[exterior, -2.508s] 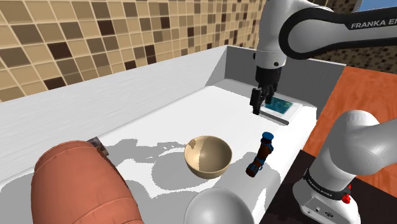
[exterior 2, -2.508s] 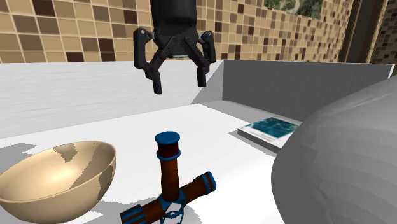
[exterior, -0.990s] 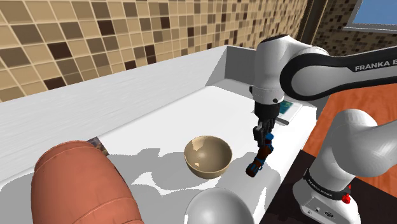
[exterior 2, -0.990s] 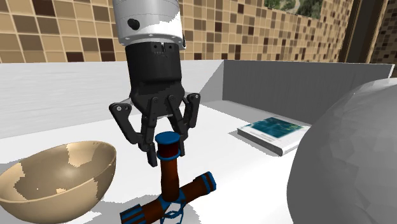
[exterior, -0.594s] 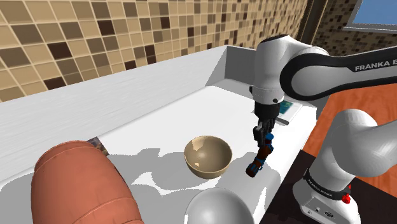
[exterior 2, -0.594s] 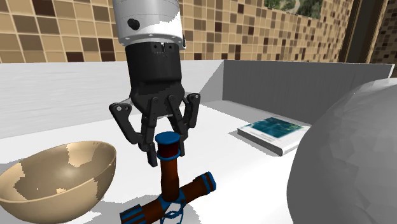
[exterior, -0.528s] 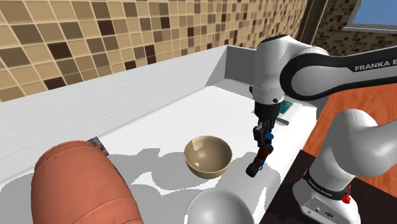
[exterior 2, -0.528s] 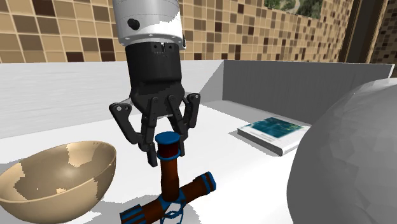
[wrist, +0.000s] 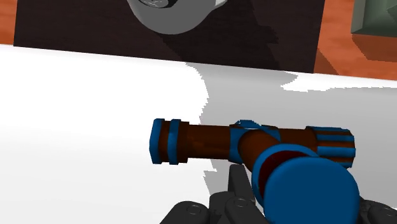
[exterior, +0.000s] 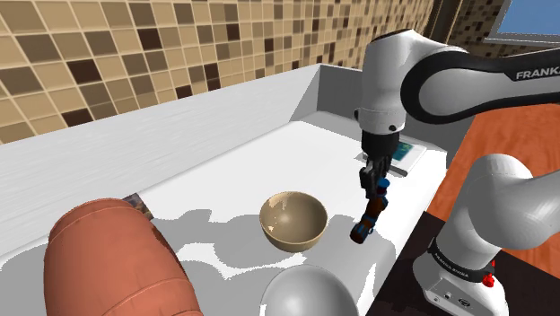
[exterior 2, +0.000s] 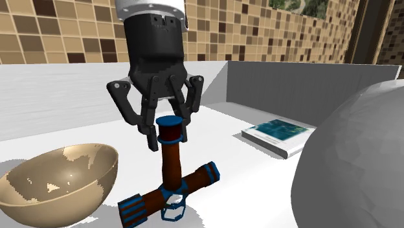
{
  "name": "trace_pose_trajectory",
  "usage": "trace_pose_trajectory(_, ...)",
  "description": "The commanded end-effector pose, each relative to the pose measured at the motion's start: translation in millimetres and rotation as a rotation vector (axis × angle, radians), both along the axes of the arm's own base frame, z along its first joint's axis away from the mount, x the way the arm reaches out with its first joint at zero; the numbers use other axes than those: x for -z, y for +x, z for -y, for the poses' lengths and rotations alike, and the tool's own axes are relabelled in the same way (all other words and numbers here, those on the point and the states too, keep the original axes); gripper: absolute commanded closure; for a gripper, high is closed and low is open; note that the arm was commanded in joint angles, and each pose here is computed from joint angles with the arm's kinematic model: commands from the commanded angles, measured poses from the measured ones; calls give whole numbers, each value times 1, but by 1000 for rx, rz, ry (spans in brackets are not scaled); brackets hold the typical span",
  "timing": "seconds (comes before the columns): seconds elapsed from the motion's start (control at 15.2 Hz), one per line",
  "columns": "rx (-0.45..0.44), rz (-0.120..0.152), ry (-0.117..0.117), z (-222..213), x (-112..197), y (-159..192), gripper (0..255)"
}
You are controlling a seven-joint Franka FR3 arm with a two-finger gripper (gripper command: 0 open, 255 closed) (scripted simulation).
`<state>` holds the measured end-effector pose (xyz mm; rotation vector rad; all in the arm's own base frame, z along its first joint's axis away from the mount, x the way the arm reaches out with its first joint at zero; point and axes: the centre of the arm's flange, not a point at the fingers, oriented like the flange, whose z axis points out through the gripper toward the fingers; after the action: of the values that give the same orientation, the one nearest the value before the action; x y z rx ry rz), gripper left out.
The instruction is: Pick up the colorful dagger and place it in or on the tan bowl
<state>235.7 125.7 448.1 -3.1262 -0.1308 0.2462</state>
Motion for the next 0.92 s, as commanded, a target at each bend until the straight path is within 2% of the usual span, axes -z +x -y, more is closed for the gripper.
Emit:
trace_pose_trajectory(0.0, 0, 0, 0, 0, -11, 0, 255)
trace_pose_trajectory(0.86, 0, 0, 0, 0, -79, 0, 255)
